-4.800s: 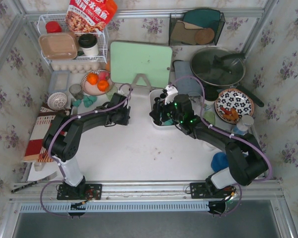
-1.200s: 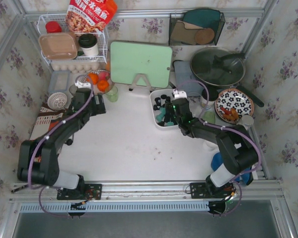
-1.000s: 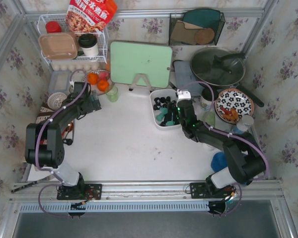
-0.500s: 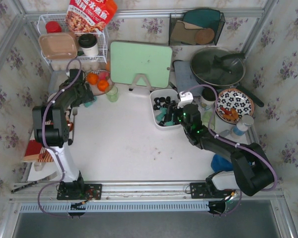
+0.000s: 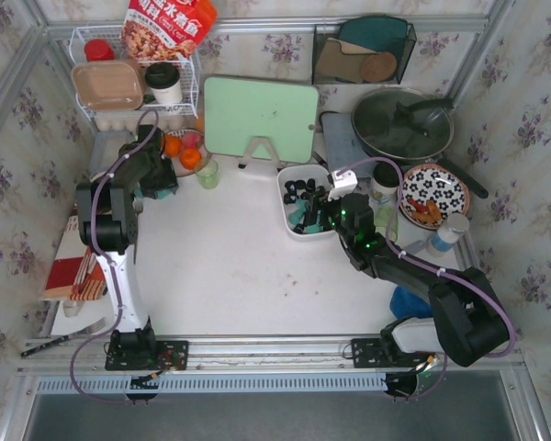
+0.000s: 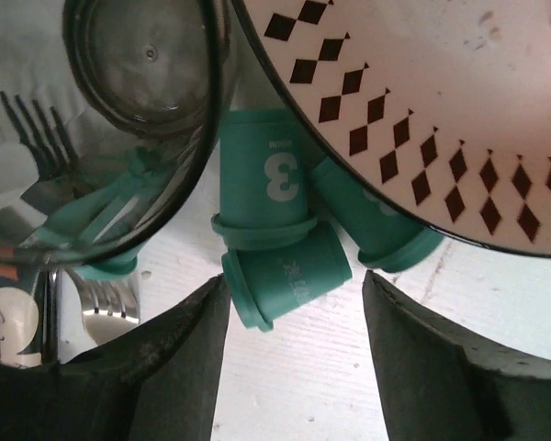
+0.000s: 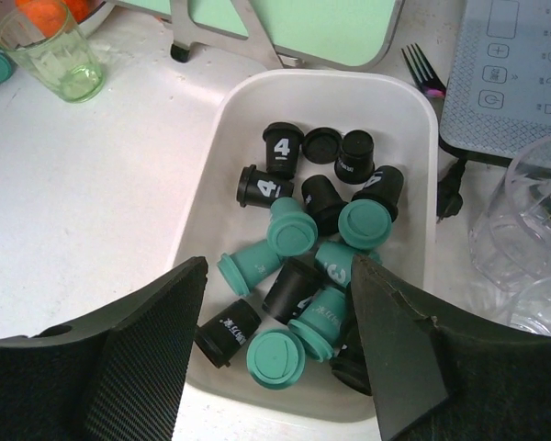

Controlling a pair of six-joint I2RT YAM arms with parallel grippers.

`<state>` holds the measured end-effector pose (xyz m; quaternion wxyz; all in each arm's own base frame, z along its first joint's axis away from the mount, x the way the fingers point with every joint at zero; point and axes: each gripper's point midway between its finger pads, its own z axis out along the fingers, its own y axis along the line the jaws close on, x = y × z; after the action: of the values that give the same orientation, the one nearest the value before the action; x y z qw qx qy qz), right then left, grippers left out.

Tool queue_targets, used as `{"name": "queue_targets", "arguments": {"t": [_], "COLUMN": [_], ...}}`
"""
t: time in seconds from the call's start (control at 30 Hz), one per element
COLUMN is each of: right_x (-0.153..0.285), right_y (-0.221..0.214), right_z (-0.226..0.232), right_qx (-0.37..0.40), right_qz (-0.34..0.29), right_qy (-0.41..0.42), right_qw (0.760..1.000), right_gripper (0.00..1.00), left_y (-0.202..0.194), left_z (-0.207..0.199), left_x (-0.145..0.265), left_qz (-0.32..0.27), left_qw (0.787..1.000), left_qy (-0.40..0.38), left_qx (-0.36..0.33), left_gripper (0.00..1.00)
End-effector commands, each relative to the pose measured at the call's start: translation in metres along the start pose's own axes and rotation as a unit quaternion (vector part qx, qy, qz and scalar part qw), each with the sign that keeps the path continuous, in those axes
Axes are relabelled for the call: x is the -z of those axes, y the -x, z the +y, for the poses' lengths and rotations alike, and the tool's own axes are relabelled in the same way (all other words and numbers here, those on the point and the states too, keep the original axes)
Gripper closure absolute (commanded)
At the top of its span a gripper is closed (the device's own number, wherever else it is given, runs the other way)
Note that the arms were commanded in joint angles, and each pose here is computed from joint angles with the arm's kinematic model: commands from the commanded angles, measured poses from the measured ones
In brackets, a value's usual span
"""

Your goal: Mix the coffee capsules in the storage basket

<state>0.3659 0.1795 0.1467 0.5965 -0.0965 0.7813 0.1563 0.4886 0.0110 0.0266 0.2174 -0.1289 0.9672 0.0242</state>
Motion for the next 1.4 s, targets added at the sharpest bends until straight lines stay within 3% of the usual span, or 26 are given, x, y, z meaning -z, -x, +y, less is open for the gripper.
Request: {"name": "queue_targets", "arguments": {"t": [0.0,0.13,0.27,0.47,0.67,0.77,0.8,1.17,1.37], "right_x": [-0.001,-0.001,-0.002,-0.003,-0.004,-0.004,-0.004,-0.003,-0.002], "right_y": [0.008,0.007,0.007,0.005,0.004,0.003,0.003,0.003,0.003], "right_z": [0.005,0.006,0.006,0.006,0.008,0.009,0.009,0.013,0.015], "right_qx": [0.006,0.008,0.009,0.009,0.008,0.008,0.008,0.012,0.017], "right_qz": [-0.017,-0.016,-0.015,-0.013,-0.009,-0.008,-0.009,-0.01,-0.01], "right_qy": [0.014,0.017,0.018,0.018,0.022,0.025,0.025,0.036,0.043], "right_qw": [1.0,1.0,1.0,1.0,1.0,1.0,1.0,0.999,0.999], "right_gripper": [0.29,0.28,0.28,0.28,0.28,0.28,0.28,0.29,0.29], "left_y": [-0.015,-0.02,-0.026,-0.035,-0.041,-0.024,-0.016,0.024,0.035], "left_z": [0.007,0.011,0.008,0.007,0.001,0.007,0.009,-0.023,-0.019], "left_x": [-0.005,-0.008,-0.005,0.015,0.043,0.051,0.052,0.029,0.017], "left_qz": [0.042,0.049,0.053,0.026,-0.013,-0.054,-0.064,-0.115,-0.086], "left_qw": [0.999,0.998,0.998,0.999,1.0,0.998,0.997,0.972,0.97], "left_qy": [0.018,0.026,0.014,0.009,-0.003,0.007,0.006,-0.097,-0.086], "left_qx": [-0.017,-0.024,-0.025,-0.023,-0.019,-0.029,-0.035,-0.18,-0.212], "left_gripper": [0.38,0.41,0.65,0.7,0.64,0.36,0.33,0.35,0.36]}}
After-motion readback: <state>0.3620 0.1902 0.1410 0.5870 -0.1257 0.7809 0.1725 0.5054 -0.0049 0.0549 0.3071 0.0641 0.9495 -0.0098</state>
